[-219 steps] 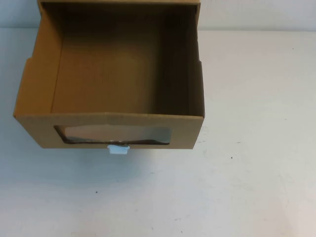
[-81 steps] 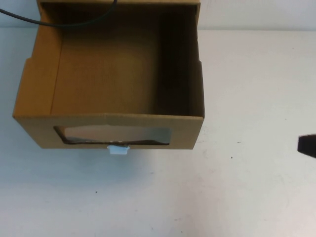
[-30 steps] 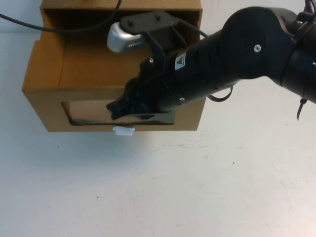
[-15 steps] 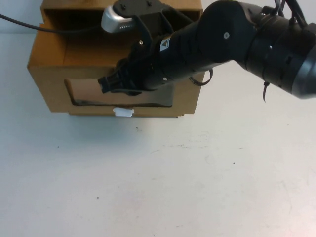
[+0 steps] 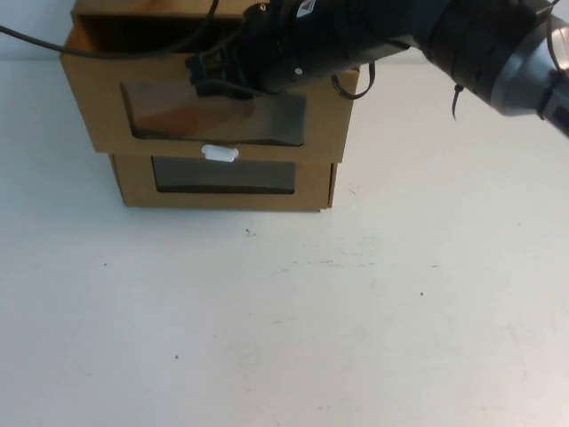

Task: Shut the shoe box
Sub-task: Close the shoe box with your right arm

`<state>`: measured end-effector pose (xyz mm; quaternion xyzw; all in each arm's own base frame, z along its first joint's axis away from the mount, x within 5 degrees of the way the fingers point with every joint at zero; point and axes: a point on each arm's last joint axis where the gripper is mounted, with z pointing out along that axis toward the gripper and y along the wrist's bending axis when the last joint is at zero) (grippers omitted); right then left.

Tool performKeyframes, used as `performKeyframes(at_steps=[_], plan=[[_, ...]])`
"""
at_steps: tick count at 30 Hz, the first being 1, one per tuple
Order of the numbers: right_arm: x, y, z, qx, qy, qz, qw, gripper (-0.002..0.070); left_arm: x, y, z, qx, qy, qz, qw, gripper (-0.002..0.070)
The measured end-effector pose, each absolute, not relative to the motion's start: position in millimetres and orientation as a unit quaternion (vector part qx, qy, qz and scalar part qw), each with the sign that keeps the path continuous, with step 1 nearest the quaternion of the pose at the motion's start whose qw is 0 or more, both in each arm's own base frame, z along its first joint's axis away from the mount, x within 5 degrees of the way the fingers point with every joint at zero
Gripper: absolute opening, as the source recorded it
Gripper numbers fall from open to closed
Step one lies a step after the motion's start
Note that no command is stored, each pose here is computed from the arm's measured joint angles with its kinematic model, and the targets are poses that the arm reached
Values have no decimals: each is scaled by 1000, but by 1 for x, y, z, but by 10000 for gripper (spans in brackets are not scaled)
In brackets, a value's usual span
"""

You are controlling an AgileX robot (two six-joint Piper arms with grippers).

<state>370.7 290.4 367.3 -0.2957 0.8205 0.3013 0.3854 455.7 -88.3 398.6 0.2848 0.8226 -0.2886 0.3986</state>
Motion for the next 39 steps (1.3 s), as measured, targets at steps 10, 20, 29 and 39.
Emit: performKeyframes(at_steps=[10, 20, 29, 39], plan=[[379, 278, 375, -297, 824, 331, 351, -12, 456, -88, 399, 285, 823, -289, 399, -5], [386, 274, 376, -291, 823, 302, 383, -12, 456, -88, 399, 284, 823, -289, 398, -5], [397, 276, 373, -276, 815, 294, 415, -13, 456, -88, 399, 283, 823, -290, 398, -5], [408, 272, 369, -258, 810, 302, 431, -13, 456, -89, 399, 282, 822, -293, 398, -5]])
